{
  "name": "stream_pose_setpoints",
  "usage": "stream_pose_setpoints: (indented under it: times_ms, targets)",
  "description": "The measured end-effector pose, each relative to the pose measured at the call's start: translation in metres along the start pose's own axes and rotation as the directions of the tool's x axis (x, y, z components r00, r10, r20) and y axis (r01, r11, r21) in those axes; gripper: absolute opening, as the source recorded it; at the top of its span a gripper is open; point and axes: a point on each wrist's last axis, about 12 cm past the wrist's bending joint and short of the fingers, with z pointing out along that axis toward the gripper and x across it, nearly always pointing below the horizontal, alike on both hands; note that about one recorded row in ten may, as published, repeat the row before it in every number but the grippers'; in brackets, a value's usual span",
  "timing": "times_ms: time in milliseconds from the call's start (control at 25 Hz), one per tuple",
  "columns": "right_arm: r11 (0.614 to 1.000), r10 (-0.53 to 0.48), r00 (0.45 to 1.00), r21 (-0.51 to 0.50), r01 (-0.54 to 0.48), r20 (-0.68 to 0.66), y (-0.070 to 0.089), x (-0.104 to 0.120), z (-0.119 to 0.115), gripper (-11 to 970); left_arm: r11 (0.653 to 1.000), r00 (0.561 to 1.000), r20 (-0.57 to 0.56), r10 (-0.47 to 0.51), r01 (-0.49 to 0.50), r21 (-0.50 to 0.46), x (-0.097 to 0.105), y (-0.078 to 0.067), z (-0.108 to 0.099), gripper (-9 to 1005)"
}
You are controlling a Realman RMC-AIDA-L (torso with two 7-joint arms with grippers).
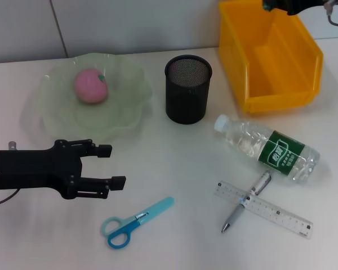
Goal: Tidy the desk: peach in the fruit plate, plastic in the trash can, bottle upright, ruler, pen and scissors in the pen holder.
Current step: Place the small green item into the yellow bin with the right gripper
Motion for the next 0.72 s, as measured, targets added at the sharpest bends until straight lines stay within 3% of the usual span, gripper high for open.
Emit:
stream_pose_setpoints:
  times_ms: [320, 680, 720]
  targets:
    - [0.992, 0.072, 0.996, 0.104, -0.067, -0.047, -0.017, 0.025, 0.009, 148, 1.0, 1.0, 0.001, -0.003, 0.003, 0.0, 0.0, 0.0, 0.001, 856]
    - [0.982, 0.144, 0.986, 0.138, -0.131, -0.085, -0.025, 0.052, 0.022, 150, 1.0, 1.0, 0.003, -0.001, 0.0, 0.002, -0.002, 0.0, 0.003, 856]
    - [0.98, 0.151, 0.985, 0.146, -0.138, -0.087, -0.026, 0.055, 0.024, 186, 1.0, 1.0, 0.003, 0.001, -0.001, 0.003, -0.002, 0.0, 0.003, 856]
